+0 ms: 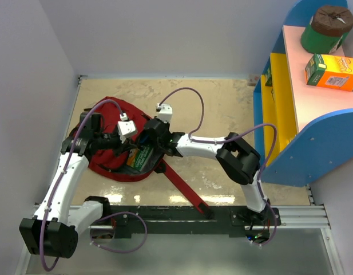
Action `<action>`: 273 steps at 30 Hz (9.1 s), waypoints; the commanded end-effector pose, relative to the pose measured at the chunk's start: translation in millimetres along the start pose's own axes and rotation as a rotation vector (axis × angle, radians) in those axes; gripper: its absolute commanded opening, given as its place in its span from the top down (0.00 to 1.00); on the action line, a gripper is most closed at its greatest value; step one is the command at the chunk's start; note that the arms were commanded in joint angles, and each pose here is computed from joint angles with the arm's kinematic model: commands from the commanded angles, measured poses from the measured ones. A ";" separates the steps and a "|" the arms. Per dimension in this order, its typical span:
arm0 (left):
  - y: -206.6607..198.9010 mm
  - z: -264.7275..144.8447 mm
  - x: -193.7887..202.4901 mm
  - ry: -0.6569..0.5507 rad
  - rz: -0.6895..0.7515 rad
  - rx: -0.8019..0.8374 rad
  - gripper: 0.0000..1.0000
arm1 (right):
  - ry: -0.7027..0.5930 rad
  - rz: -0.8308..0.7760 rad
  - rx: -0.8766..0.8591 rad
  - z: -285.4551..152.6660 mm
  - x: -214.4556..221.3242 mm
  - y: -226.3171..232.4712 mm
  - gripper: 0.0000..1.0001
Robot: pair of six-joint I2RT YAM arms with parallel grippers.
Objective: Pack the student bag
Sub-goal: Place the stationery in the student bag, then adjust the student bag at the center of the board, then zip the student bag at the center of the board.
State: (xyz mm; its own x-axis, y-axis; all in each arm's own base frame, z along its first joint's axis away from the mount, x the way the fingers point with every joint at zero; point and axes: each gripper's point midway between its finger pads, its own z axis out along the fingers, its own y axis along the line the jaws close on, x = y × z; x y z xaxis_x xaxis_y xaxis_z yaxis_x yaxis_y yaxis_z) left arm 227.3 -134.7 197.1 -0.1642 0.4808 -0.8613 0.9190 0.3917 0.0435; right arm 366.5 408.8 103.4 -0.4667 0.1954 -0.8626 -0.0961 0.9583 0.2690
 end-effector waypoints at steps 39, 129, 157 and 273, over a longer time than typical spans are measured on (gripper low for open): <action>-12.6 -5.0 -16.1 -0.043 0.061 0.054 1.00 | 0.201 0.175 -0.376 -11.8 44.2 -37.1 0.44; 53.7 -78.7 51.6 0.011 -0.148 -0.215 0.14 | 0.234 -0.556 -0.685 -161.1 73.8 122.1 0.46; -8.2 -23.6 95.7 0.054 0.112 0.089 0.15 | 0.207 -0.454 -0.606 -167.4 58.3 100.2 1.00; -104.4 -2.8 103.8 0.340 0.638 0.440 1.00 | -0.136 0.034 0.013 -133.9 -90.9 -116.4 1.00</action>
State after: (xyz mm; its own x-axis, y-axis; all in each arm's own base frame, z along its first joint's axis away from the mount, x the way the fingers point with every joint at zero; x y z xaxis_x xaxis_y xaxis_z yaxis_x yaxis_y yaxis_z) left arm 152.8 -151.2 109.5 0.3583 0.7132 -0.6025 0.9302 -0.2182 0.2950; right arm 260.0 299.7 169.6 -0.4995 0.2244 -0.8368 -0.2126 0.9046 0.3695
